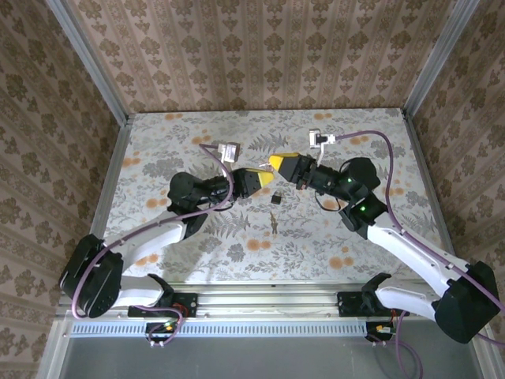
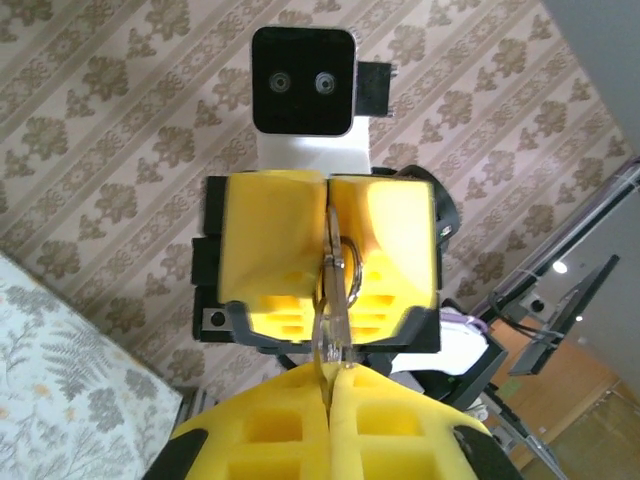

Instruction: Unlock with the key

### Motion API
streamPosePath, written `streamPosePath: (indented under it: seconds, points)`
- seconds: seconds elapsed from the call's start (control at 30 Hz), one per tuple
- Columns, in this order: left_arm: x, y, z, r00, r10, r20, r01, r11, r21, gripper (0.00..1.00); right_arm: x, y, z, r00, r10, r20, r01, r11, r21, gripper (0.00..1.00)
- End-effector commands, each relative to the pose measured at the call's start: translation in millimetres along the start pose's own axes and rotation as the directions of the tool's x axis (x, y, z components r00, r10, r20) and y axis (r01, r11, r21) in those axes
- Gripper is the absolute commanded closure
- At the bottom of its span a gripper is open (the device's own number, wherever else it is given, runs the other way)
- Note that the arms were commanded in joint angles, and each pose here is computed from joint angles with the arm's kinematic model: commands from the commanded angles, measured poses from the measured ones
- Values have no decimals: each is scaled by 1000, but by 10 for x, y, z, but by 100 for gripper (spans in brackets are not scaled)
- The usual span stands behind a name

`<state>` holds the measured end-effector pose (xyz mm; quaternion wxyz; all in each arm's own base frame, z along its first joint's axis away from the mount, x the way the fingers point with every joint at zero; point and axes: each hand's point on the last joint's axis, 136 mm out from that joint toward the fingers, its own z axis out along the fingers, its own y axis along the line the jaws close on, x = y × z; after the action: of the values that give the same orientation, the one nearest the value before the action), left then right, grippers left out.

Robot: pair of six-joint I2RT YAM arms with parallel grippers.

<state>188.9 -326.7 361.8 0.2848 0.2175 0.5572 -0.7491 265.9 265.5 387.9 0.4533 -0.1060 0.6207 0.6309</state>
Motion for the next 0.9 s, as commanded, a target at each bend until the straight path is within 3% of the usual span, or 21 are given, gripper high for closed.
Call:
streamPosePath:
  seconds: [0.0,0.03,0.2,0.37,0.47,0.6,0.87]
  points:
    - [32,182,-98,998,7,-57,-15,989,-148,100,-88,-104,-159,997,-51,63,45,994,99,70]
    - [73,255,-123,996,1,-92,-20,978,-208,100,-80,-180,-209,996,-59,69,48,988,145,65]
    - [366,632,-461,944,-92,-316,-98,838,-537,100,58,-596,-492,994,-73,75,42,934,354,59]
    - [486,798,-736,862,-187,-472,-208,717,-666,100,285,-836,-639,998,-62,7,52,893,446,60]
    - [547,764,-759,811,-217,-543,-241,722,-649,100,408,-780,-620,996,-64,-54,80,915,396,63]
    - [608,553,-638,765,-190,-615,-234,807,-542,100,540,-521,-510,987,-51,-155,86,969,232,63]
    - [583,72,-411,752,-42,-657,-246,908,-339,100,701,-192,-373,955,-21,-295,27,1000,14,58]
